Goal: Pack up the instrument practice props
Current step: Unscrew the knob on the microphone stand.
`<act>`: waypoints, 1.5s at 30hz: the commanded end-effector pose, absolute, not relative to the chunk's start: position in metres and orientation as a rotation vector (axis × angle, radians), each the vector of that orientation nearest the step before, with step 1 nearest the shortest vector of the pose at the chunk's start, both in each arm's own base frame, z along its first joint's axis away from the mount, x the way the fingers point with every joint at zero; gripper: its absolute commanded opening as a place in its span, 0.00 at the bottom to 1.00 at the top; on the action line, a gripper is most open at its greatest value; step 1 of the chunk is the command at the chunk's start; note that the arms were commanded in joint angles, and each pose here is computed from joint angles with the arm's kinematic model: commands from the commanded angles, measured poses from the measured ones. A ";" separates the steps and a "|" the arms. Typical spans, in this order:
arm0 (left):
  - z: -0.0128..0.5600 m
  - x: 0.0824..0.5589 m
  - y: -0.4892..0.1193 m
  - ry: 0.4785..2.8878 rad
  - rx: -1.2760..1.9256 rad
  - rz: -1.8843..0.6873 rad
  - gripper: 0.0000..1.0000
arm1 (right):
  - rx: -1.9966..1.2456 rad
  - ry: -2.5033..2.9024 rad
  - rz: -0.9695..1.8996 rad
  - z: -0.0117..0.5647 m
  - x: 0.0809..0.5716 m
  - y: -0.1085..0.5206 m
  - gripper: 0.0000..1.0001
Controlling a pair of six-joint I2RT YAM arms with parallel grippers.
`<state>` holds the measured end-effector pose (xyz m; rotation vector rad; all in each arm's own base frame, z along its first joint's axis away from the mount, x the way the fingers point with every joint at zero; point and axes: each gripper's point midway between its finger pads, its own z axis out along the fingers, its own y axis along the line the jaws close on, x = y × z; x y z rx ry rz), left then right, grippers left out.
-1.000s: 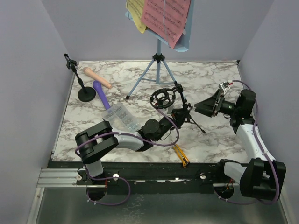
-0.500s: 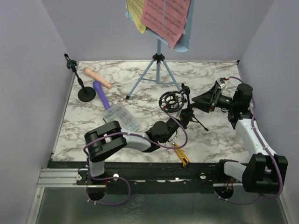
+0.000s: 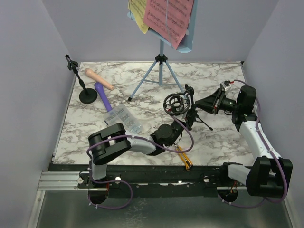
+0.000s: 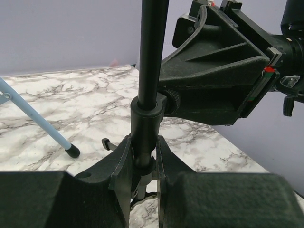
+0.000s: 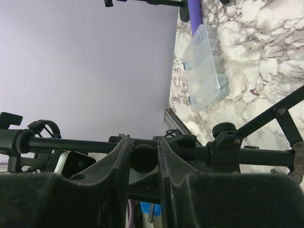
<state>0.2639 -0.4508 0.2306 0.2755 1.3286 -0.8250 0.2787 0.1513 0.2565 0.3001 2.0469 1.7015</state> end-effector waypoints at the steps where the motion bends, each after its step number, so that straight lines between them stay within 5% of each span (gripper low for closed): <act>1: 0.256 0.260 -0.458 1.254 0.237 -0.807 0.00 | 0.312 2.054 1.630 0.251 0.281 0.150 0.24; 10: 0.247 0.268 -0.458 1.302 0.184 -0.687 0.00 | 0.257 2.039 1.533 0.249 0.285 0.149 0.30; 15: 0.249 0.270 -0.458 1.307 0.173 -0.677 0.00 | 0.228 2.028 1.495 0.249 0.286 0.147 0.00; 28: 0.262 0.259 -0.461 1.383 0.107 -0.930 0.00 | 0.025 1.911 1.439 0.262 0.282 0.149 0.00; 45: 0.297 0.233 -0.449 1.386 0.185 -1.391 0.00 | -0.672 1.591 1.456 0.271 0.236 0.164 0.00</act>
